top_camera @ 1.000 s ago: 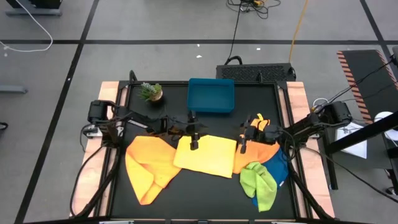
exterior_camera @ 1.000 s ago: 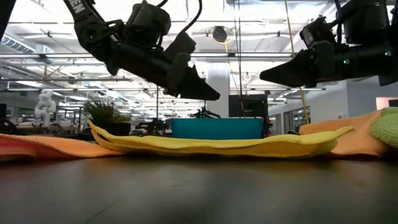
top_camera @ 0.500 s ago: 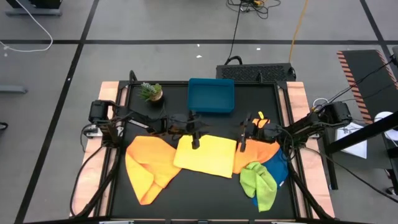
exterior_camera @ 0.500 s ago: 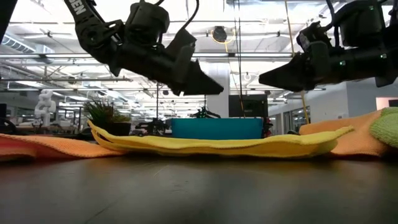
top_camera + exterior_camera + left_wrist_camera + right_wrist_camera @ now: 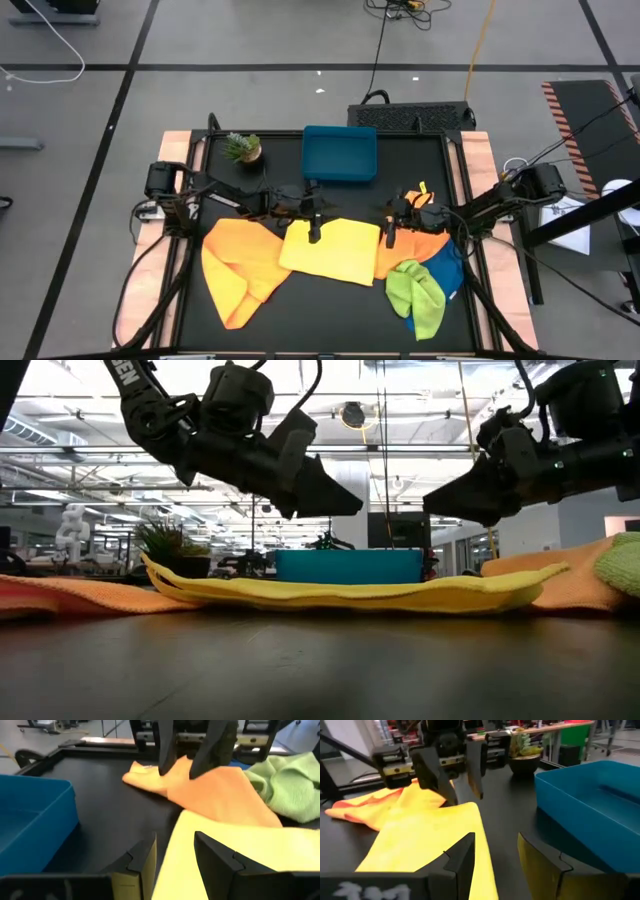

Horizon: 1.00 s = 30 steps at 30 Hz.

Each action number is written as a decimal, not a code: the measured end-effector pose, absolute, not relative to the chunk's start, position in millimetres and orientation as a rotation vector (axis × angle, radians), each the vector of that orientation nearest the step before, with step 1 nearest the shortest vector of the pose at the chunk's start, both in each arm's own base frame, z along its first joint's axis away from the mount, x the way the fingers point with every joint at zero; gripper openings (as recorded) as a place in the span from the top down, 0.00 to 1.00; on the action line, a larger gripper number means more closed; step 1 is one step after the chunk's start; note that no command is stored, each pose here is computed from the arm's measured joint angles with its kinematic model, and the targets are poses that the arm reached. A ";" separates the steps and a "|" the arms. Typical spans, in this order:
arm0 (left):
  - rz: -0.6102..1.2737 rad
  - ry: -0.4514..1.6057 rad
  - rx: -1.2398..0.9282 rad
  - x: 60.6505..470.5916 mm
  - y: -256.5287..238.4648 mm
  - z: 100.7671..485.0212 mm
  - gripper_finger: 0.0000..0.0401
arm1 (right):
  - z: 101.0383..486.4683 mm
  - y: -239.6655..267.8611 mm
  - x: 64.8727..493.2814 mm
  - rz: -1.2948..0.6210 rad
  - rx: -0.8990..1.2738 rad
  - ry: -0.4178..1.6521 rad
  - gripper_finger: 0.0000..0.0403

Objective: Fold microfiber towels
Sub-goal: Fold the yellow microfiber cloth

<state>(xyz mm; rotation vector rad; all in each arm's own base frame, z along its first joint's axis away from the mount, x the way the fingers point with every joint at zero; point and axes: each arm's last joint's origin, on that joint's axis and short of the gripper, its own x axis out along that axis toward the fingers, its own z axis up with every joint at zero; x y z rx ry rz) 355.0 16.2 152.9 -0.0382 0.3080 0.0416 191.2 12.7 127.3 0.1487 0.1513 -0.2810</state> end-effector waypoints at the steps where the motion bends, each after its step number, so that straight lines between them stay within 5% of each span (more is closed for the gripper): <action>1: 0.039 0.314 -0.038 354.9 15.1 152.3 0.66 | 127.5 13.4 191.1 -0.281 0.151 0.149 0.64; 13: 0.026 0.376 0.010 352.9 11.5 146.7 0.66 | 149.6 21.4 220.7 -0.158 0.182 0.129 0.64; 30: -0.057 0.466 0.013 349.4 -1.4 138.7 0.66 | 149.6 9.3 247.5 -0.168 0.351 0.733 0.64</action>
